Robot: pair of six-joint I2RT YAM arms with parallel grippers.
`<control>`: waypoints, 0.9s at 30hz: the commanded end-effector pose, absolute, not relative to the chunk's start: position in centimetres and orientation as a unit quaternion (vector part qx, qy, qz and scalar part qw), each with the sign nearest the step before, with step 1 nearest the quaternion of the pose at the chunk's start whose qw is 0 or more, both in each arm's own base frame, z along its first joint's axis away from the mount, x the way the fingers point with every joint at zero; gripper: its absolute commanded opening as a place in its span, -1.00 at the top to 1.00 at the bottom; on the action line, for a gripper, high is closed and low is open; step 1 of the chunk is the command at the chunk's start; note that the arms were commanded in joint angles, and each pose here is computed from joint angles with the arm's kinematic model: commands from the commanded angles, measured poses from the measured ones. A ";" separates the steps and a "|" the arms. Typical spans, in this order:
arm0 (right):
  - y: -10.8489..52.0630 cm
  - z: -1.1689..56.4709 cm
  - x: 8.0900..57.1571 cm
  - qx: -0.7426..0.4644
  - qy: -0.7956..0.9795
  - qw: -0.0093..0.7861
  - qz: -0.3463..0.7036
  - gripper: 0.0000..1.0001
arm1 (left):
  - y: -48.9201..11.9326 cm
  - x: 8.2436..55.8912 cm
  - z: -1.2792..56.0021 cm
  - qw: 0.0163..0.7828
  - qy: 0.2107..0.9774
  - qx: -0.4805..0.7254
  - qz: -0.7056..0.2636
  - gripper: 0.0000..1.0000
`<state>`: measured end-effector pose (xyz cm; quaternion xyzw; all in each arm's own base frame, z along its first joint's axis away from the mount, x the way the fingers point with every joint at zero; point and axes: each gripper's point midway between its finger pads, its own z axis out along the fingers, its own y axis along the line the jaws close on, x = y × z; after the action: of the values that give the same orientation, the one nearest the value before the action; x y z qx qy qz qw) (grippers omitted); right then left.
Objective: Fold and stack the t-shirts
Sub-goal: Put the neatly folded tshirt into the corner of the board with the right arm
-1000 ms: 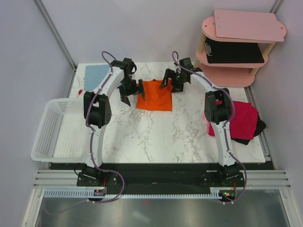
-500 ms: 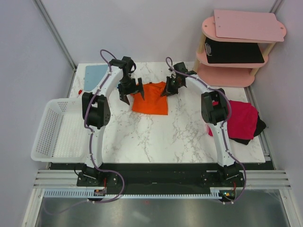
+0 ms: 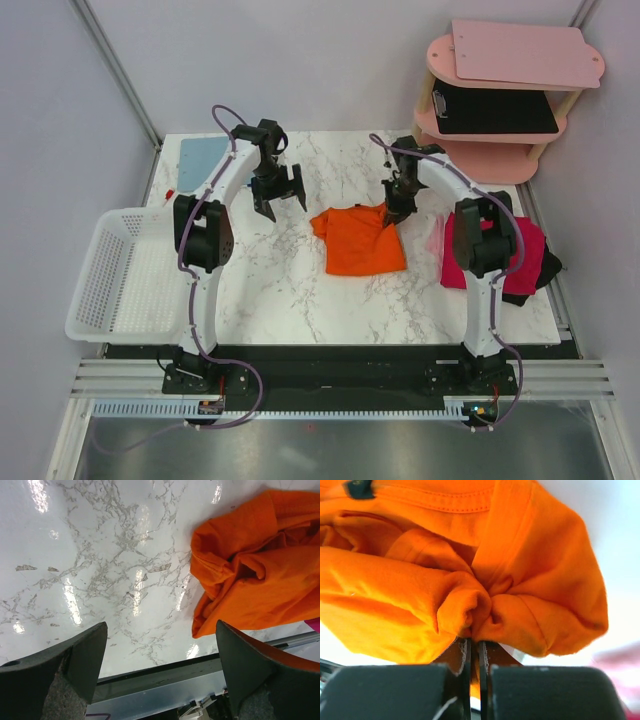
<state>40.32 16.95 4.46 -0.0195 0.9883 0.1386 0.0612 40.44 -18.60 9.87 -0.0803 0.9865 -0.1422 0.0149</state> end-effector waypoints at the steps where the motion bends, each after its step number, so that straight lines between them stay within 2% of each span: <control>1: 12.6 11.1 39.0 -0.015 0.990 0.106 0.092 1.00 | -19.8 40.9 12.4 0.042 0.982 -0.066 -0.172 -0.90; 6: 10.9 15.9 38.1 0.002 0.987 0.145 0.075 1.00 | -20.4 40.8 12.2 0.038 0.982 -0.058 -0.177 -0.89; 11: 9.6 17.3 35.6 0.033 0.988 0.137 0.064 1.00 | -20.9 40.5 11.9 0.034 0.982 -0.047 -0.179 -0.89; 15: 8.1 19.4 34.1 0.064 0.983 0.164 0.047 1.00 | -21.3 40.5 11.9 0.036 0.982 -0.039 -0.183 -0.89; 27: -2.2 22.1 30.2 0.223 0.954 0.192 -0.052 1.00 | -22.0 40.1 11.7 0.029 0.981 -0.028 -0.191 -0.88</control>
<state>31.82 1.00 20.39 0.1716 0.9701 -0.0083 0.1716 39.60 -21.09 10.27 -0.0555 0.9847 -0.1649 0.0090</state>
